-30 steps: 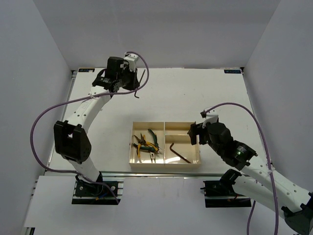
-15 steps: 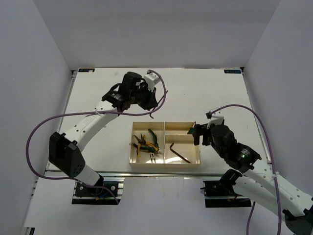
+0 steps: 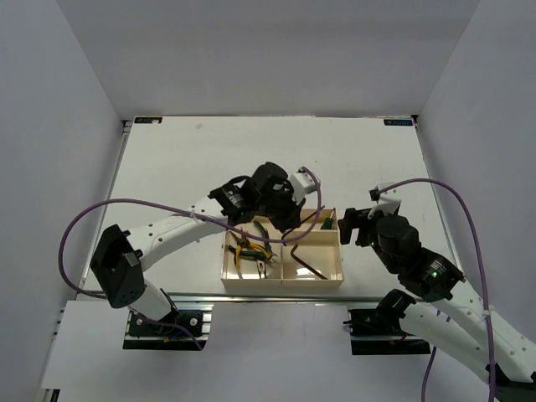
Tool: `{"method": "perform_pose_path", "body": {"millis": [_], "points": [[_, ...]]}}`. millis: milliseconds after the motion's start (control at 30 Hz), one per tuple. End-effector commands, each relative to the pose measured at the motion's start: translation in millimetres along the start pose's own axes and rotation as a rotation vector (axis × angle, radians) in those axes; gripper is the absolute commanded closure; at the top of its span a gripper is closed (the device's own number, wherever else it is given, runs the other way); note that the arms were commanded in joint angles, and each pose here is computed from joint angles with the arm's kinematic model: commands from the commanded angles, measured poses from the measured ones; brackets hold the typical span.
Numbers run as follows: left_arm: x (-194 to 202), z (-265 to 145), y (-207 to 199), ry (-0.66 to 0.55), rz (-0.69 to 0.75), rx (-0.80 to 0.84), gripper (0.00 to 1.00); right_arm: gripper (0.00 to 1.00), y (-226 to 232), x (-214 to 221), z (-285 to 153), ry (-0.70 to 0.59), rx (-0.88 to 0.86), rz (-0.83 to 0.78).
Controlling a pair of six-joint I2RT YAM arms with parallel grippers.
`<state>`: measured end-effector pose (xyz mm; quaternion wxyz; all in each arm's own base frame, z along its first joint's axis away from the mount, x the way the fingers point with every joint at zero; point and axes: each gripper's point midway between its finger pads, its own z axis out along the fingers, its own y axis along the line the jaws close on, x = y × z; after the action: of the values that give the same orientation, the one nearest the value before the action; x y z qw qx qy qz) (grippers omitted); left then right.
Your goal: Sort the tools into containers
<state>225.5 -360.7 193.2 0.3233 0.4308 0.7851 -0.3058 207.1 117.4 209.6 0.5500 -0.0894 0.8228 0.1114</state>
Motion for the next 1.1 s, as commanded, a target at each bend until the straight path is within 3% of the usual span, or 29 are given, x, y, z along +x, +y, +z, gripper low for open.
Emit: {"method": "perform_pose_path", "body": {"millis": [0,667,767,800,867,900,1067], "points": [[14,13,-10,0.023,0.027,-0.021,1.00,0.12,-7,-21,-12,-0.055,0.031,0.041],[67,68,-24,0.112,-0.031,-0.086,1.00,0.11,-13,-27,-25,-0.077,0.024,0.048],[75,70,-21,0.125,-0.042,-0.102,0.89,0.11,-16,-26,-26,-0.082,0.034,0.049],[76,70,-20,0.122,-0.043,-0.107,0.78,0.11,-15,-27,-27,-0.085,0.032,0.050],[78,69,-19,0.124,-0.048,-0.113,0.70,0.11,-15,-26,-27,-0.087,0.030,0.049],[79,69,-18,0.123,-0.054,-0.120,0.59,0.11,-15,-26,-27,-0.090,0.029,0.053],[76,63,-17,0.097,-0.073,-0.137,0.36,0.11,-14,-23,-25,-0.081,0.027,0.047]]}}
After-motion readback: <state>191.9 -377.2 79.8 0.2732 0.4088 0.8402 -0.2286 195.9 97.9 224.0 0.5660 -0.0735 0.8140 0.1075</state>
